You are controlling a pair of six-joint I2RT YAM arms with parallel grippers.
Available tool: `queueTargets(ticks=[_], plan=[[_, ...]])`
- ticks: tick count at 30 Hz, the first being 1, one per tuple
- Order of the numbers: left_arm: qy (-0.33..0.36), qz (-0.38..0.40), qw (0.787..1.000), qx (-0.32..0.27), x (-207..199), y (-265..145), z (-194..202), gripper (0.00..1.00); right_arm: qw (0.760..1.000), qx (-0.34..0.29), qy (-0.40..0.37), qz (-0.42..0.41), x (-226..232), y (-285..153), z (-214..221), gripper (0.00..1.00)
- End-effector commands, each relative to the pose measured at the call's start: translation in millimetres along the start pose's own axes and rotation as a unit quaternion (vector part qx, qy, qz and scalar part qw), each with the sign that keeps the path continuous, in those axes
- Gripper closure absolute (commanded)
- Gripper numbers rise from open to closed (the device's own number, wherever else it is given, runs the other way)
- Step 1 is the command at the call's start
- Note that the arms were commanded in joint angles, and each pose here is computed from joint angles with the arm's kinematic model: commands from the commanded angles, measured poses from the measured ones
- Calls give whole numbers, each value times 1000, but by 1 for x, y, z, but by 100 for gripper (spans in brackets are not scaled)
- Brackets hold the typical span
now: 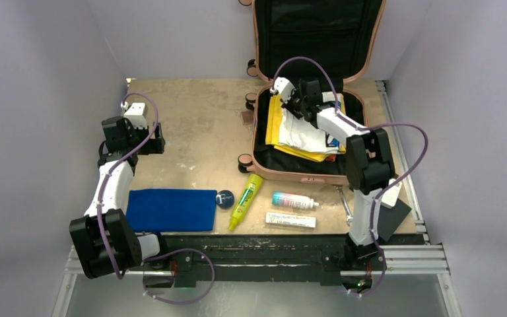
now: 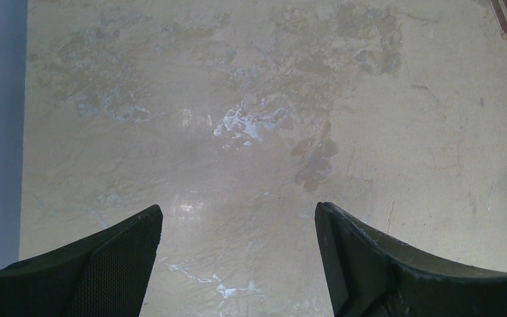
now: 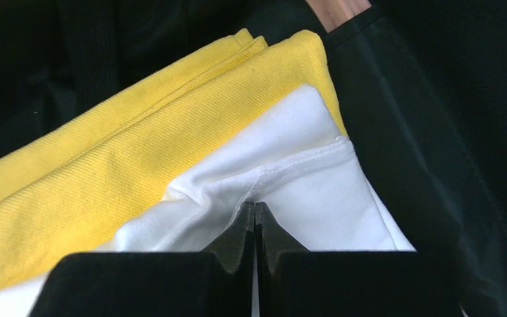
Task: Pack the luggage
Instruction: Place the clothes in the luggage.
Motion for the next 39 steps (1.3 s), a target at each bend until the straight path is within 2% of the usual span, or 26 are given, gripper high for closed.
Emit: queueTargets(ticks=[1,4,10,15,20,28,32,36,37,39], plan=[[3,-13,1000,-24,5,-3,-8,15,998,-24,14,56,-20,-2,-25,100],[2,-13,1000,-24,5,-3,-8,15,996,-59,34,60,-22,-15,-43,100],[5,-15,1000,-25,6,-4,-10,15,990,-117,40,70,-27,-71,-80,100],[21,-8,999,-24,7,-5,-14,13,992,-110,38,41,-11,-96,-70,100],[63,35,997,-23,1,-4,-17,3,996,-70,38,29,0,-76,-35,100],[153,111,982,28,-9,-13,1,1,997,16,60,-44,31,-28,7,100],[211,157,963,52,-18,-27,15,1,997,11,63,-37,27,-37,-4,100],[262,199,942,70,-27,-38,31,1,996,-43,75,-3,10,-70,-45,100],[269,201,939,74,-27,-39,34,1,995,-59,76,6,6,-80,-56,95],[281,198,935,86,-27,-38,41,1,992,-92,80,20,-2,-101,-79,78]])
Point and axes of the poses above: each gripper's point midway between its finger pads, its own y axis out along the fingers, its own x axis along the line the jaws close on, z = x × y, the point moved 4 cm from there along -y, back along the fingers, and after that the axes turned 15 degrees about y, right-handed, at the moved point
